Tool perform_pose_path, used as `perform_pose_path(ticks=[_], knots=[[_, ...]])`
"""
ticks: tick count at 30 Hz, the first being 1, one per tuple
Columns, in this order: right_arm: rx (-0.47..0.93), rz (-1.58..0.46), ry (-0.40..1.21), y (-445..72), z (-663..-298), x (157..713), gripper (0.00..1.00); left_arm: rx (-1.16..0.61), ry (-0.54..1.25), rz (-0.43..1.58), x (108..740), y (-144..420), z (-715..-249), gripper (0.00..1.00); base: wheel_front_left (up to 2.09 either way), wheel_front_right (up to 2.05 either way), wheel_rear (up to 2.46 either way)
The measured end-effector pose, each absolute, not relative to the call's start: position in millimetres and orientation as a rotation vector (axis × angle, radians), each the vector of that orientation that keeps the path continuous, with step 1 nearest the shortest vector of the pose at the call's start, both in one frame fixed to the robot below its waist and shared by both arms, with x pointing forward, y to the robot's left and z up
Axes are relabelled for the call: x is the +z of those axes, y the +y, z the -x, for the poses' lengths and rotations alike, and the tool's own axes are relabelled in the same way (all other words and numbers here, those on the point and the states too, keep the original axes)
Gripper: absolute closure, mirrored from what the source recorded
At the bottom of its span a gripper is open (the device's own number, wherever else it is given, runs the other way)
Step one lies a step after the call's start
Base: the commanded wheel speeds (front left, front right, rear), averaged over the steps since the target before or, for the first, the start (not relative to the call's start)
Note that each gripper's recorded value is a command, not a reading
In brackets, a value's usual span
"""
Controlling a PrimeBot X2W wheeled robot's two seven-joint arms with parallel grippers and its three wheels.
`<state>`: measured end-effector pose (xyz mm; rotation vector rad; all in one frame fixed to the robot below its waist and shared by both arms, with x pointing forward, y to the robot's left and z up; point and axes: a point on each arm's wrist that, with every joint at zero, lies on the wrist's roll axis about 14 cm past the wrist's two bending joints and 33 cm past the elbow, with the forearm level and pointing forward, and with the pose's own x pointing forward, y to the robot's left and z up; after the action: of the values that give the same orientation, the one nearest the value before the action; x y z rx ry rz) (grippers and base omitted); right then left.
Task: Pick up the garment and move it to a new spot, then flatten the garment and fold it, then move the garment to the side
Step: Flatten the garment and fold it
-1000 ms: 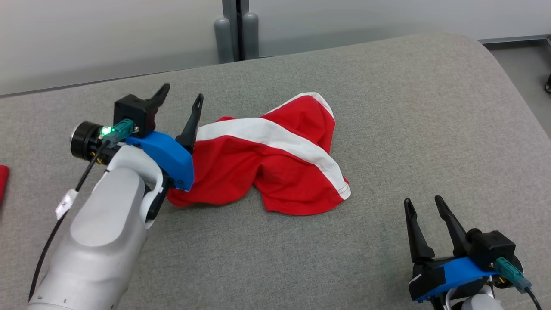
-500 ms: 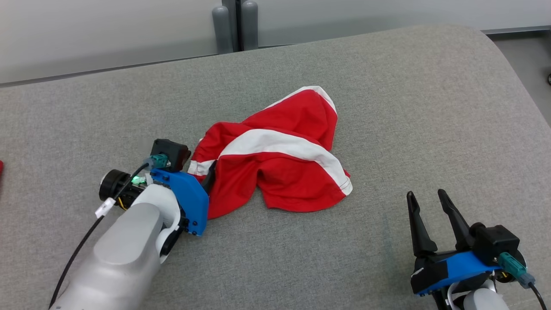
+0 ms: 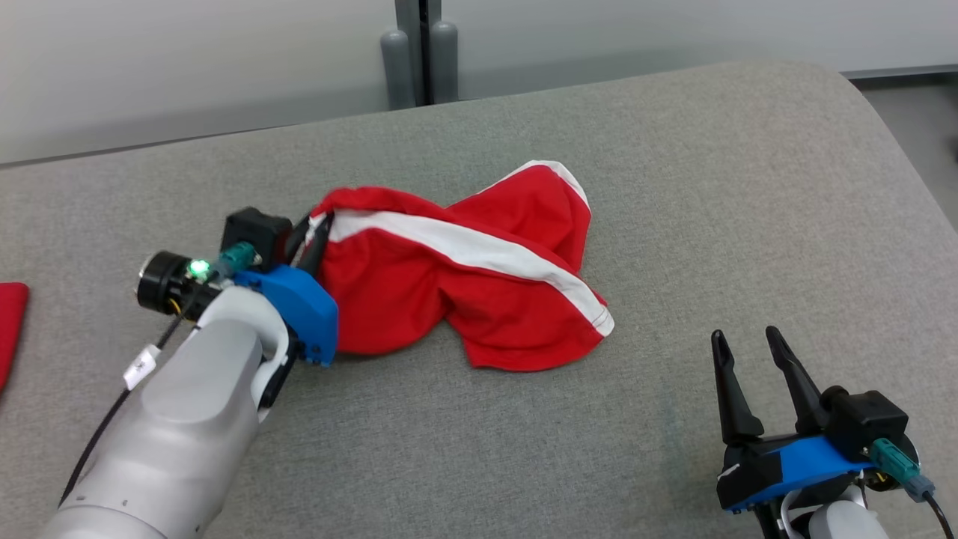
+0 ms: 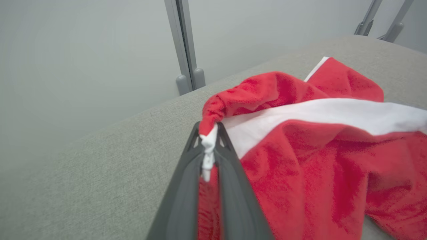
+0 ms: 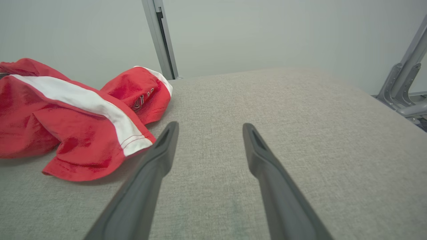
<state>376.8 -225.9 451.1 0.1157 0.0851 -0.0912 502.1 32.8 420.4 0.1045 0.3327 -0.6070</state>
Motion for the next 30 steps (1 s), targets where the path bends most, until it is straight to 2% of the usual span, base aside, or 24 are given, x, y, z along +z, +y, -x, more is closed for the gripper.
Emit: perform_pose_path(ticks=[6,9,20,29,30], knots=[[-0.058,-0.123,0.062,-215,-378,458,0.0,-0.515,0.12,-0.062,489,48,-525,1.0,0.0,0.0,0.0],[-0.041,-0.127,0.063,-209,-377,458,0.0,-0.495,0.071,-0.035,497,57,-509,1.0,0.0,0.0,0.0],[0.043,-0.125,0.064,-181,-386,458,0.0,-0.386,0.228,0.109,425,91,-396,1.0,0.0,0.0,0.0],[0.096,-0.124,0.062,-164,-388,460,0.0,-0.287,0.372,0.199,381,107,-339,1.0,0.0,0.0,0.0],[0.099,-0.124,0.061,-163,-388,461,0.0,-0.285,0.379,0.207,380,106,-335,0.92,0.0,0.0,0.0]])
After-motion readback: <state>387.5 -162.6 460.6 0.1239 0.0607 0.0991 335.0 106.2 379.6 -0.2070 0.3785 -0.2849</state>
